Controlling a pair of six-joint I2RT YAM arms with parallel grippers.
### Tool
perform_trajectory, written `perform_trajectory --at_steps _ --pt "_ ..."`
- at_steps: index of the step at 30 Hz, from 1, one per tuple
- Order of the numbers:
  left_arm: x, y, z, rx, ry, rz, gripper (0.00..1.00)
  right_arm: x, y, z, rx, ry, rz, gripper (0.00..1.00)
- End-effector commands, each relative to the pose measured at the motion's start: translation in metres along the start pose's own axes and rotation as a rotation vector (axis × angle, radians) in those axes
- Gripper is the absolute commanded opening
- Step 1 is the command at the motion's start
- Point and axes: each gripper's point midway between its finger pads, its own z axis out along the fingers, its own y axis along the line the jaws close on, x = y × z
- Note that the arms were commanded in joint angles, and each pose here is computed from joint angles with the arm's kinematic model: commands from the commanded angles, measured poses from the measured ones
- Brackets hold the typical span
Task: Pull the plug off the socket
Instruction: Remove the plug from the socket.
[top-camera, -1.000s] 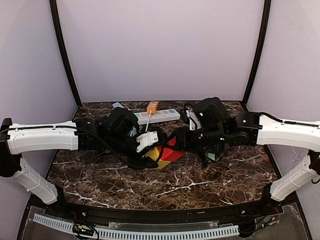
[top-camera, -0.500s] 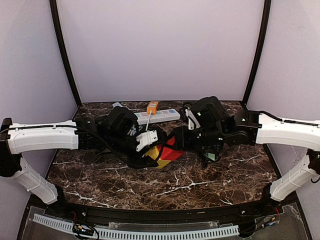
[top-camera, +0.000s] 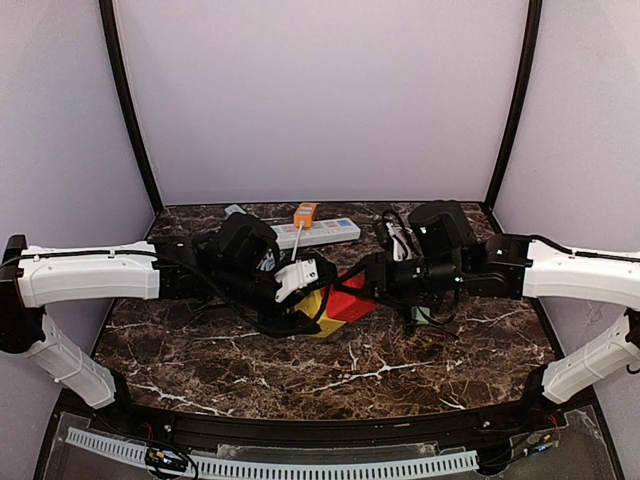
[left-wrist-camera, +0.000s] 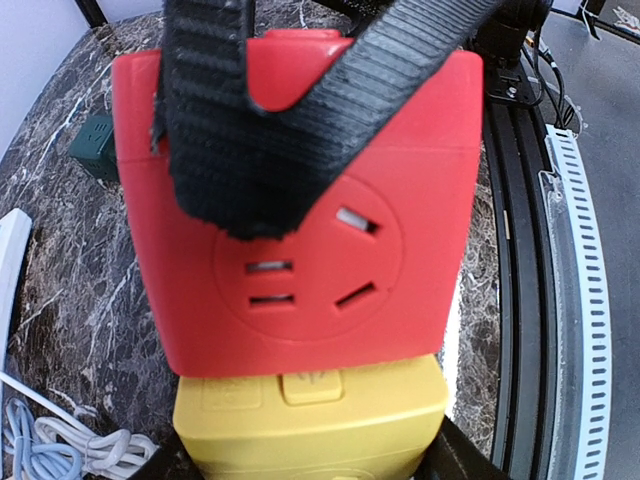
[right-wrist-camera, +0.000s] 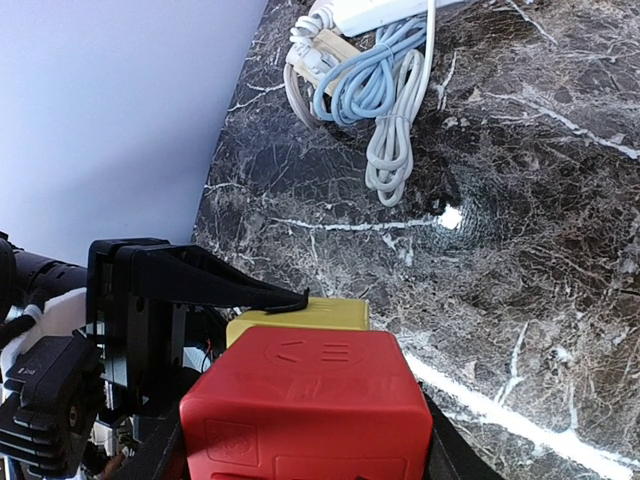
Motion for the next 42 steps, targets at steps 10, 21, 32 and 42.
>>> perform_trajectory --at_steps 10,21,32,42 --pt "0.017 0.007 0.004 -0.023 0.084 -0.019 0.01 -0.020 0.024 -0.005 0.068 -0.105 -0.066 0.00" --pt "0.018 0.017 0.000 -0.049 0.085 -0.041 0.01 -0.016 0.027 0.000 0.172 -0.099 -0.112 0.00" --pt "0.018 0.018 0.000 -0.042 0.080 -0.046 0.01 -0.019 0.032 -0.009 0.131 -0.111 -0.098 0.00" --pt "0.019 0.017 0.001 -0.035 0.086 -0.045 0.01 -0.017 0.030 -0.013 -0.022 -0.078 -0.029 0.00"
